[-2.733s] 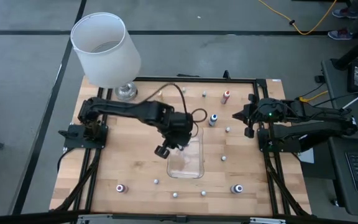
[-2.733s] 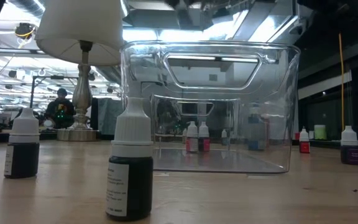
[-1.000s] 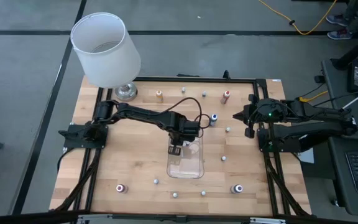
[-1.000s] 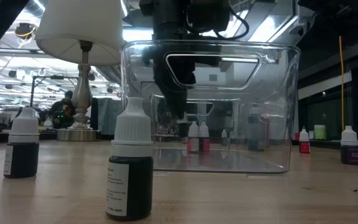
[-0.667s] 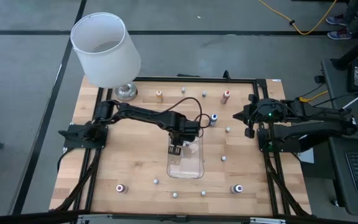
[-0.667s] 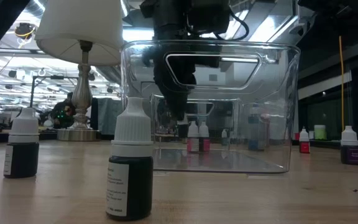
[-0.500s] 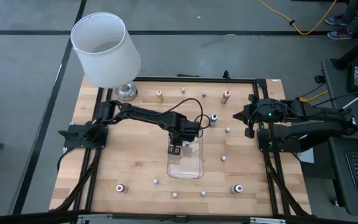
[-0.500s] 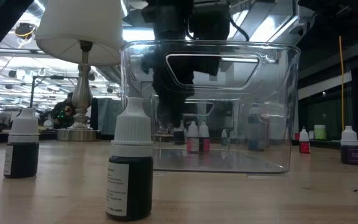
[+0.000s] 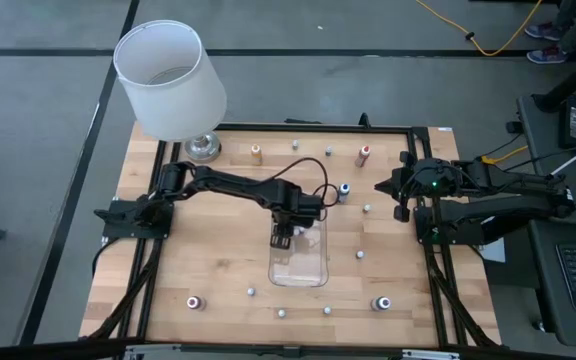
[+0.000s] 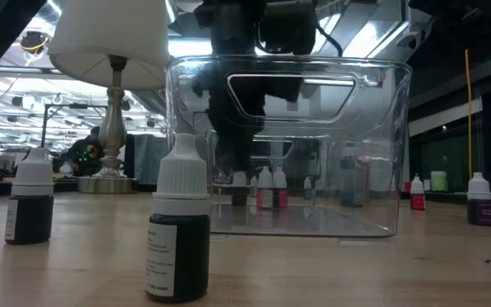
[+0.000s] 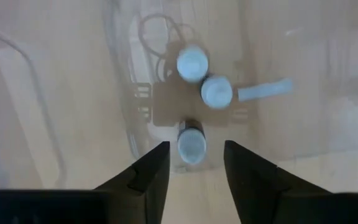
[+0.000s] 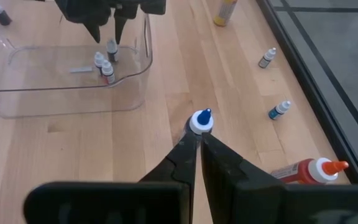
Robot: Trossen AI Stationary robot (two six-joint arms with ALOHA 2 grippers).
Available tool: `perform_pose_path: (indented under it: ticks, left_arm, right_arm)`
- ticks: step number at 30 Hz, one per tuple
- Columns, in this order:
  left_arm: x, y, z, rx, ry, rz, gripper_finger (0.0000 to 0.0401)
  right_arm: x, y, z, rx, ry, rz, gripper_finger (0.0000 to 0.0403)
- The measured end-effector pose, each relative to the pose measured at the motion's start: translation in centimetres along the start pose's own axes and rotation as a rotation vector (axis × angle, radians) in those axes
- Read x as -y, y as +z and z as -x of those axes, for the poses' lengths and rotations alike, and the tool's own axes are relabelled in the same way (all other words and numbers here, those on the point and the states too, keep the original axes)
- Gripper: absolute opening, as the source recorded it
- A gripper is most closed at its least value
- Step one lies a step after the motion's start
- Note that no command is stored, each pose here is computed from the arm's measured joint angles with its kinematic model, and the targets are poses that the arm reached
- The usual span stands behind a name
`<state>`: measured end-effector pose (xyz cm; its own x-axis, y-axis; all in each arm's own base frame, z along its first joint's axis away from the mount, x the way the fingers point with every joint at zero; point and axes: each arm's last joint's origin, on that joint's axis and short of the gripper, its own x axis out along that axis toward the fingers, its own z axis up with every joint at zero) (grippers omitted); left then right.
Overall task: Pick & Place food coloring
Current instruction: Put the bottom small blue food coloring bottle into the transparent container
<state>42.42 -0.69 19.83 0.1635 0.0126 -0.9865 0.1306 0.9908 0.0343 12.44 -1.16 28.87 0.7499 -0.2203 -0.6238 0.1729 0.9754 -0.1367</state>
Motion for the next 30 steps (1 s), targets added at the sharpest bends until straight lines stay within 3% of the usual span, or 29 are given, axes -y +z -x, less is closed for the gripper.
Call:
perform_pose_path:
  ticks: [10, 16, 22, 26, 30]
  left_arm:
    - [-0.3, 1.0, 6.7, 0.101, 0.032, 0.017, 0.0168]
    - [0.8, -1.0, 12.2, 0.201, 0.010, 0.057, 0.0160]
    - [4.5, -7.0, 16.3, 0.263, -0.033, 0.029, 0.0149]
    - [6.9, -12.0, 17.4, 0.311, -0.038, 0.114, 0.0144]
    - [8.4, -14.7, 18.2, 0.403, -0.021, 0.216, 0.0144]
  right_arm:
    - [0.0, 0.0, 0.0, 0.001, 0.000, 0.002, 0.0028]
    - [0.0, 0.0, 0.0, 0.001, 0.000, 0.003, 0.0028]
    - [0.0, 0.0, 0.0, 0.003, 0.000, 0.003, 0.0028]
    - [0.0, 0.0, 0.0, 0.004, 0.000, 0.005, 0.0028]
    - [0.0, 0.1, 0.0, 0.006, 0.000, 0.006, 0.0028]
